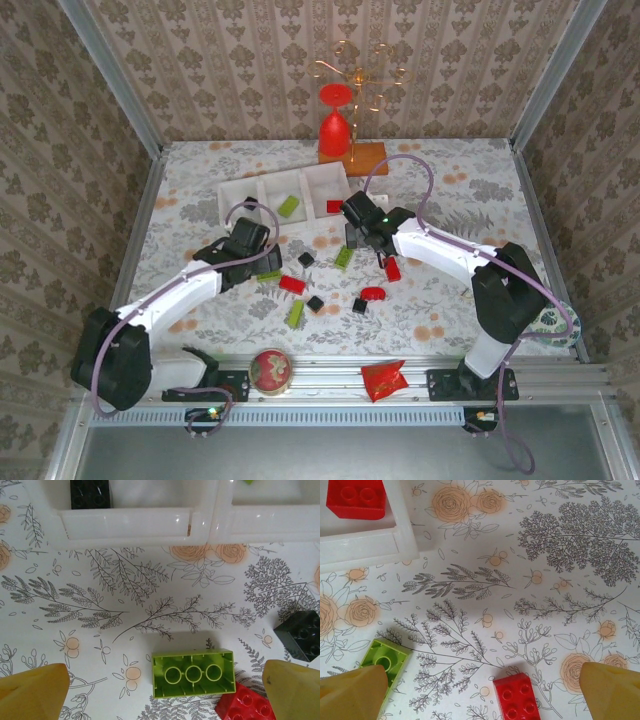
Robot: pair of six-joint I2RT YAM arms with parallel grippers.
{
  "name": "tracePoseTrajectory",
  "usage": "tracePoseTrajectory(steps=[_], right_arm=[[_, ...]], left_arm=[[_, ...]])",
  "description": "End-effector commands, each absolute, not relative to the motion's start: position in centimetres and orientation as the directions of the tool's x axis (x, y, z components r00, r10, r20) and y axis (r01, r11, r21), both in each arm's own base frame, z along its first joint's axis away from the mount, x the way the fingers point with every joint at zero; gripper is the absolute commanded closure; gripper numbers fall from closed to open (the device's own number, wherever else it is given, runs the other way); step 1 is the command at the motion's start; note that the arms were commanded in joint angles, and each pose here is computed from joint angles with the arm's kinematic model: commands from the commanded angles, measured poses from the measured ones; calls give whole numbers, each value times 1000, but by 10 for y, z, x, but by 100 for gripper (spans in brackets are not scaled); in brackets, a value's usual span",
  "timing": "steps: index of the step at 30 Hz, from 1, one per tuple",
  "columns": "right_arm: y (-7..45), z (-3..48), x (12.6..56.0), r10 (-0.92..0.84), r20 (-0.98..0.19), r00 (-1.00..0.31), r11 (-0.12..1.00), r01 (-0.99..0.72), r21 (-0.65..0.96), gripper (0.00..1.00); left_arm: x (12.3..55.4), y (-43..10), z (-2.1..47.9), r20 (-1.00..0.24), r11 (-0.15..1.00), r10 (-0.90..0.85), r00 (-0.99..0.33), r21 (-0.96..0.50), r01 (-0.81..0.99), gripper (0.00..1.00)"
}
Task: Sort the legos into containers by color
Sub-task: Pick up the lego from the middle-left of the table.
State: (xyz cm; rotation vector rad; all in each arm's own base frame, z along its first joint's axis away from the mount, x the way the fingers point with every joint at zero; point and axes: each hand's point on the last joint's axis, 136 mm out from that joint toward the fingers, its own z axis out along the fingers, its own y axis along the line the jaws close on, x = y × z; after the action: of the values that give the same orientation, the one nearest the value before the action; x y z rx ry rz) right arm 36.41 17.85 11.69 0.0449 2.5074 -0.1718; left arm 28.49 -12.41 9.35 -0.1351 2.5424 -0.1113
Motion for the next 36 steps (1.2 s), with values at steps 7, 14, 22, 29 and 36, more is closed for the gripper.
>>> tracePoseTrajectory(steps=[7, 14, 22, 29, 36], right_arm=[[165, 126, 360, 21, -615, -788, 982, 132, -136, 0], [162, 125, 358, 31, -615, -788, 980, 145, -137, 0], [164, 124, 359, 40, -618, -786, 981, 149, -125, 0], [167, 120, 360, 40, -608, -793, 982, 144, -123, 0], [168, 120, 361, 45, -609, -792, 983, 144, -115, 0]], left_arm=[[289, -129, 86, -538, 992, -122, -834, -98, -82, 0], [291, -134, 76, -518, 993, -110, -848, -93, -72, 0], [293, -145, 62, -483, 991, -106, -869, -120, -54, 0], [299, -158, 50, -453, 988, -103, -885, -151, -38, 0], [290, -155, 36, -402, 991, -100, -910, -126, -53, 2]])
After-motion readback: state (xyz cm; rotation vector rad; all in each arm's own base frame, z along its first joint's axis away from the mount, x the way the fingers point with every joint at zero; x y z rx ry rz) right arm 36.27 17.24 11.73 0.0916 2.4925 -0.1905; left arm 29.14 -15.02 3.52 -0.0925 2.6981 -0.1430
